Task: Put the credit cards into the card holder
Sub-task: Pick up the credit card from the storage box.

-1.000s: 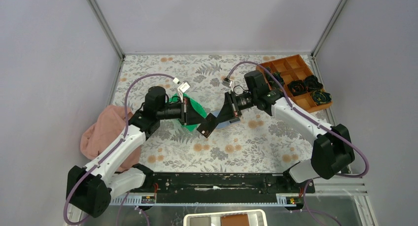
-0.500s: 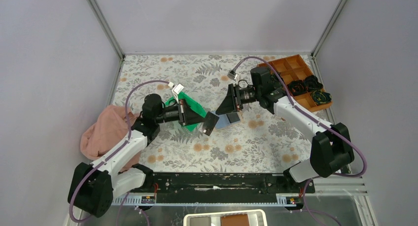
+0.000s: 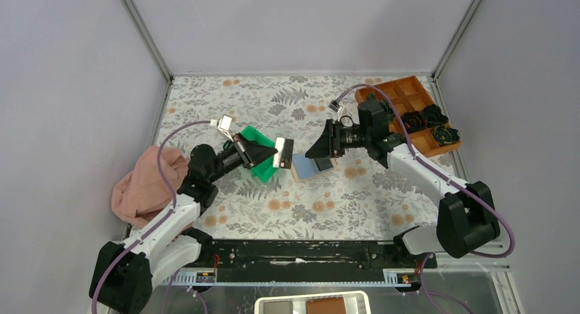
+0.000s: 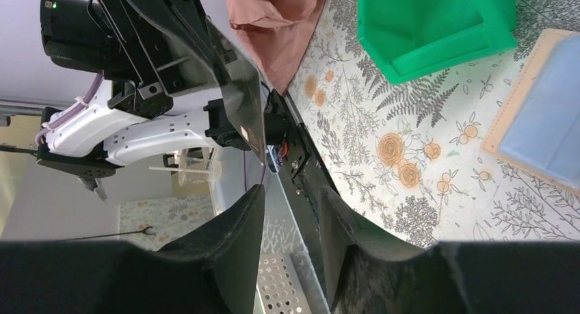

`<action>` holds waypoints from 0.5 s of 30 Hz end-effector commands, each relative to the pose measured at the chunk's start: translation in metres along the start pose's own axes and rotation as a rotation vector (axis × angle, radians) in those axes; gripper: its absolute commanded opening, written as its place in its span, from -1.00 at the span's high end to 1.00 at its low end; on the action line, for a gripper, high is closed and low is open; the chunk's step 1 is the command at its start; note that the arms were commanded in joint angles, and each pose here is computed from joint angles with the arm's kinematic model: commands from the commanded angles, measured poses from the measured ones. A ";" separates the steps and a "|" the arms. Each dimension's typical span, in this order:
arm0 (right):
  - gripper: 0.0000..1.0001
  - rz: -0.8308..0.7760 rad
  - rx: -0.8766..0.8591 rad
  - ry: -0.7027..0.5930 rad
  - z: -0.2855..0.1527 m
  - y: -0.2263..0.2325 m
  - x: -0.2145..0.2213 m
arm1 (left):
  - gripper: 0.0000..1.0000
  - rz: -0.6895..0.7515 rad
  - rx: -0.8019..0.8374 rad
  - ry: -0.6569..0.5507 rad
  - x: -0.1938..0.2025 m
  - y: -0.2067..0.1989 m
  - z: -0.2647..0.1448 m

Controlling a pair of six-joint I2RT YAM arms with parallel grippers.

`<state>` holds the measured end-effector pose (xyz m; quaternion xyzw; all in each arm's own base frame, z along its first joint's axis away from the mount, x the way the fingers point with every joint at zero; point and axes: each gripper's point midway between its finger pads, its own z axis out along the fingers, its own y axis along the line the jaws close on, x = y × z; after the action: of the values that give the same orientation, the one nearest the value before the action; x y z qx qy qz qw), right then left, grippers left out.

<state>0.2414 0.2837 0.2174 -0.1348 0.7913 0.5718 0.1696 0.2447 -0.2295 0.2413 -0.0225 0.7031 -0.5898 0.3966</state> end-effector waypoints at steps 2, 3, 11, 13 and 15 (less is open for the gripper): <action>0.16 -0.041 -0.031 -0.099 -0.001 0.009 -0.016 | 1.00 -0.064 -0.032 -0.217 -0.031 0.004 -0.003; 0.17 -0.036 -0.040 -0.107 0.000 0.008 -0.016 | 1.00 -0.074 -0.037 -0.230 -0.031 0.004 -0.002; 0.20 -0.007 -0.106 -0.154 0.010 0.011 -0.026 | 1.00 -0.118 -0.044 -0.232 -0.015 0.004 0.017; 0.21 0.009 -0.108 -0.155 0.014 0.009 -0.027 | 1.00 -0.126 -0.040 -0.233 -0.012 0.002 0.021; 0.22 0.014 -0.107 -0.159 0.017 0.007 -0.029 | 1.00 -0.132 -0.035 -0.233 -0.010 0.000 0.024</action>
<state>0.2565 0.2938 0.2166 -0.0900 0.7651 0.6070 0.1953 0.2591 -0.2417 0.2237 -0.1336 0.6968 -0.5777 0.4035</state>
